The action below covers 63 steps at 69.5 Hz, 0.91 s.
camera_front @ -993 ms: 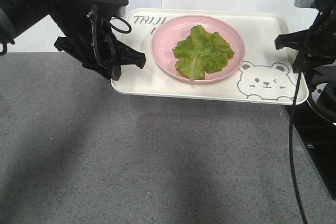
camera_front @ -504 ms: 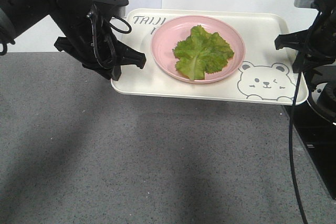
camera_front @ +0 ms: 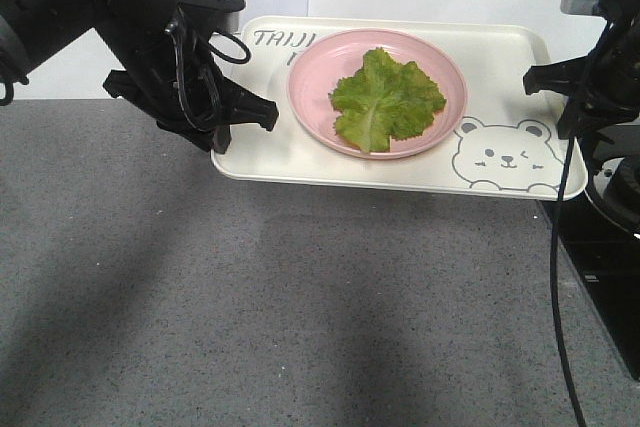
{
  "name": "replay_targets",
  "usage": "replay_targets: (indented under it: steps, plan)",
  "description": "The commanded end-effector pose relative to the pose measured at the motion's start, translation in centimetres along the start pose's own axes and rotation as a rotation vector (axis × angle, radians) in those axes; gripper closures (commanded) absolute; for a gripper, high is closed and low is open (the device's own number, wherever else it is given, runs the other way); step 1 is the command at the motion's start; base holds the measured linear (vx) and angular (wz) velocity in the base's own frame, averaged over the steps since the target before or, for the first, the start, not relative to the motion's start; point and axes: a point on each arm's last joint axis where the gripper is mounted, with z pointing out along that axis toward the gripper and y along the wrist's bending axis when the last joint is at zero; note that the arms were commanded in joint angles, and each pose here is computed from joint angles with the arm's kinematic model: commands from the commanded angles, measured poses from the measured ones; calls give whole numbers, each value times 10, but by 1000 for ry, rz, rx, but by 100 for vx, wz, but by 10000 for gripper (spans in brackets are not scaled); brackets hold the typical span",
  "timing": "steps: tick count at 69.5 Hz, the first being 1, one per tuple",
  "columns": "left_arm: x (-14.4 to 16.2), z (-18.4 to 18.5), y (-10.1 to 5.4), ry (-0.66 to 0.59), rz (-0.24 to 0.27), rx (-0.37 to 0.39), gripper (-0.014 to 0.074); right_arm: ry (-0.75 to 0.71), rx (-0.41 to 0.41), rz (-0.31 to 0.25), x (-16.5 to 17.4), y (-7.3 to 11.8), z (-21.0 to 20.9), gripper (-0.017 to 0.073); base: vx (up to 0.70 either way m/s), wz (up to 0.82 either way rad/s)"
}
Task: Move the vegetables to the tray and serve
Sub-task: 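Hold the tray above the counter with both grippers, base stopped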
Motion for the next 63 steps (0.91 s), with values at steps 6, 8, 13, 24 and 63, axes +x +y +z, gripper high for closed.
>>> replay_targets:
  steps: [6, 8, 13, 24, 63]
  plan:
    - [-3, -41, -16, -149, 24, 107, 599, -68, -95, -25, 2, 18, -32, 565, 0, 0]
    - [-3, -41, -16, -149, 24, 107, 599, -68, -95, -25, 2, 18, -32, 565, 0, 0]
    - [-3, -41, -16, -149, 24, 107, 599, -68, -95, -25, 2, 18, -32, 565, 0, 0]
    - [-3, -41, -16, -149, 24, 107, 599, -68, -95, -25, 2, 18, -32, 565, 0, 0]
    - [-3, -41, -16, -149, 24, 107, 599, -68, -99, -24, 2, 18, -32, 565, 0, 0]
